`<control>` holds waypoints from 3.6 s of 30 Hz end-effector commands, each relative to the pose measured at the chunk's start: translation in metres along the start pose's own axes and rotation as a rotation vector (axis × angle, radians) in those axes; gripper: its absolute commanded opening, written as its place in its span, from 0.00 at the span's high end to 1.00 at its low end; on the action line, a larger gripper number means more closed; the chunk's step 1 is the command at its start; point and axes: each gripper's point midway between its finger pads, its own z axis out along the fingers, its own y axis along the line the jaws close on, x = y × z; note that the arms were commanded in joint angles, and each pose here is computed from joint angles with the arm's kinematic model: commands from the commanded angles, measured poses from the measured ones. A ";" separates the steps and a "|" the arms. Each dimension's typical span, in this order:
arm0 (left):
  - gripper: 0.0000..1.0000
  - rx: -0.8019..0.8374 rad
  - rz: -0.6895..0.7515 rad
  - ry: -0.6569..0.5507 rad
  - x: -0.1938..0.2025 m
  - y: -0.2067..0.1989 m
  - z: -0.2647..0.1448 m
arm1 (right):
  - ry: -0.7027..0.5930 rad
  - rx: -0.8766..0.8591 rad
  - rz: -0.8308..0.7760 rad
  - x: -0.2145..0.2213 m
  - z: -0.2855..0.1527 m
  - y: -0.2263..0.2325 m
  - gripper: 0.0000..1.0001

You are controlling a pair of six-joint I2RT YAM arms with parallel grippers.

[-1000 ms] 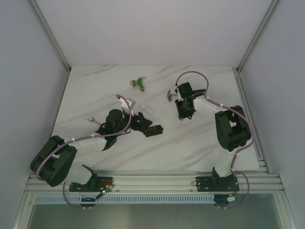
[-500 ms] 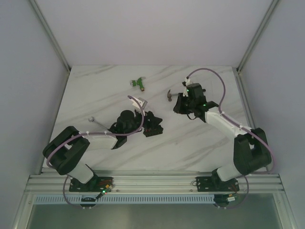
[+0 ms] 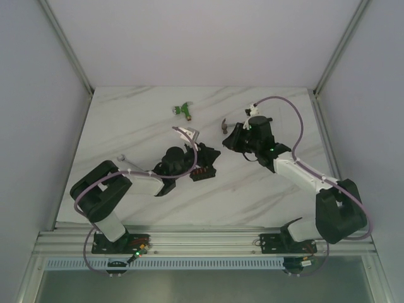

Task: Snap on the fuse box
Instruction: Pick up the fuse from the center of the board.

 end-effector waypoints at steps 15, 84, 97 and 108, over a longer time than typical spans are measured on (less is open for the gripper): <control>0.66 0.030 0.019 -0.086 -0.024 -0.014 0.026 | -0.057 -0.106 0.045 -0.008 -0.008 0.032 0.81; 1.00 0.649 0.257 0.170 -0.036 -0.092 -0.064 | 0.090 -0.919 -0.728 0.014 -0.125 0.103 0.61; 1.00 0.723 0.216 0.138 -0.042 -0.107 -0.067 | 0.118 -0.954 -0.730 0.021 -0.125 0.102 0.69; 1.00 0.734 0.208 0.151 -0.037 -0.108 -0.068 | 0.107 -0.984 -0.751 0.021 -0.131 0.105 0.75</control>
